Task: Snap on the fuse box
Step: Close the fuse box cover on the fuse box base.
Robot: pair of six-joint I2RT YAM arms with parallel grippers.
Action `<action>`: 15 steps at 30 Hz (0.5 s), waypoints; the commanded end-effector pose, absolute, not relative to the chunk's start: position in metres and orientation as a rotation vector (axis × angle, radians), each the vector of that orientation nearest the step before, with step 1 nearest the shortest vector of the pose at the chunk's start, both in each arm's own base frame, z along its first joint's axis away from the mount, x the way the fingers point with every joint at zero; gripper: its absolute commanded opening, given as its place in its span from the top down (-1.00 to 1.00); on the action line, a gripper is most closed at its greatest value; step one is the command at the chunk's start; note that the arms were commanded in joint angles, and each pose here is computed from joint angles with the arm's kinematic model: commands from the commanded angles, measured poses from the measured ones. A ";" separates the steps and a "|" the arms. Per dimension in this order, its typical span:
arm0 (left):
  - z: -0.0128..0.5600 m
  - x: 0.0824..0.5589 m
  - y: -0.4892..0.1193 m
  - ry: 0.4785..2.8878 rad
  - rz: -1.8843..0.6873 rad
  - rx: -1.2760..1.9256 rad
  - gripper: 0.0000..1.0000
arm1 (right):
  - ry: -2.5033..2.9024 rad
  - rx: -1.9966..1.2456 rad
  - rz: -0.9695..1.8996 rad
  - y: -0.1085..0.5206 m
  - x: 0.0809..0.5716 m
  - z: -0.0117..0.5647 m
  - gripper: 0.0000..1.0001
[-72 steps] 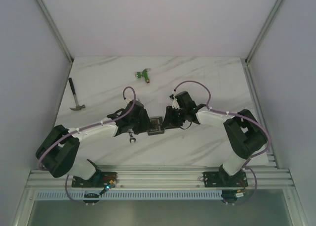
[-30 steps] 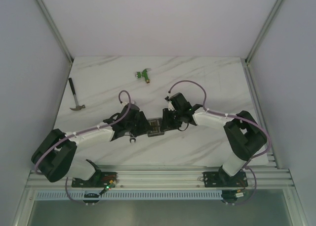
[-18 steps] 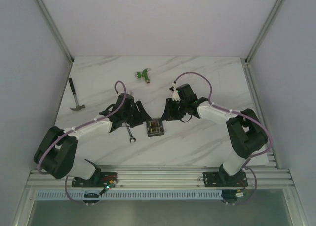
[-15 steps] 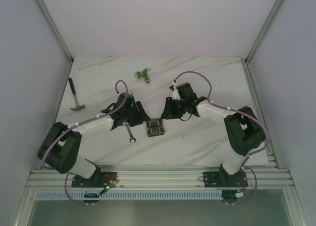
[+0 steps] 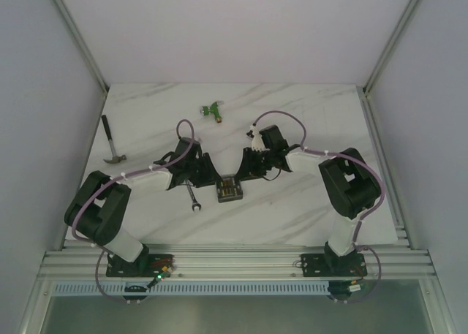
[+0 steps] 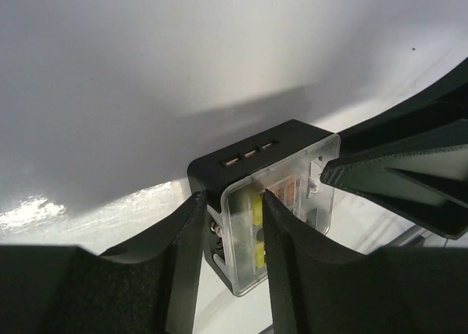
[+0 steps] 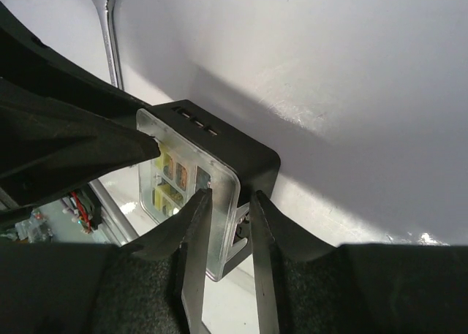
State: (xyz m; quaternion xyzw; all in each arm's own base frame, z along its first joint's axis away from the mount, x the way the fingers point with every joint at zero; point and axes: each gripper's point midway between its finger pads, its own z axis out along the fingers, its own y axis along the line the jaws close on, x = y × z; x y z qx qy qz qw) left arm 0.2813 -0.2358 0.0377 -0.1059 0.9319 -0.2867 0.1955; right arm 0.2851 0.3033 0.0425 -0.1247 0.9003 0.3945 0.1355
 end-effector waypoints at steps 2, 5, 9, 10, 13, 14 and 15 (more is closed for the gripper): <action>-0.007 0.247 -0.222 2.737 -0.774 -0.315 0.18 | 2.683 -0.407 1.164 0.300 0.263 0.011 0.40; -0.018 0.238 -0.221 2.755 -0.795 -0.342 0.25 | 2.722 -0.415 1.153 0.296 0.254 -0.001 0.42; -0.029 0.228 -0.220 2.781 -0.806 -0.370 0.35 | 2.791 -0.426 1.081 0.290 0.246 -0.017 0.43; -0.031 0.226 -0.221 2.787 -0.803 -0.367 0.36 | 2.804 -0.426 1.060 0.288 0.245 -0.021 0.43; -0.034 0.220 -0.223 2.802 -0.798 -0.358 0.37 | 2.814 -0.431 1.029 0.287 0.246 -0.024 0.45; -0.032 0.219 -0.225 2.801 -0.808 -0.357 0.38 | 2.806 -0.432 1.029 0.288 0.248 -0.022 0.47; -0.030 0.220 -0.227 2.794 -0.816 -0.354 0.38 | 2.796 -0.433 1.024 0.289 0.250 -0.020 0.48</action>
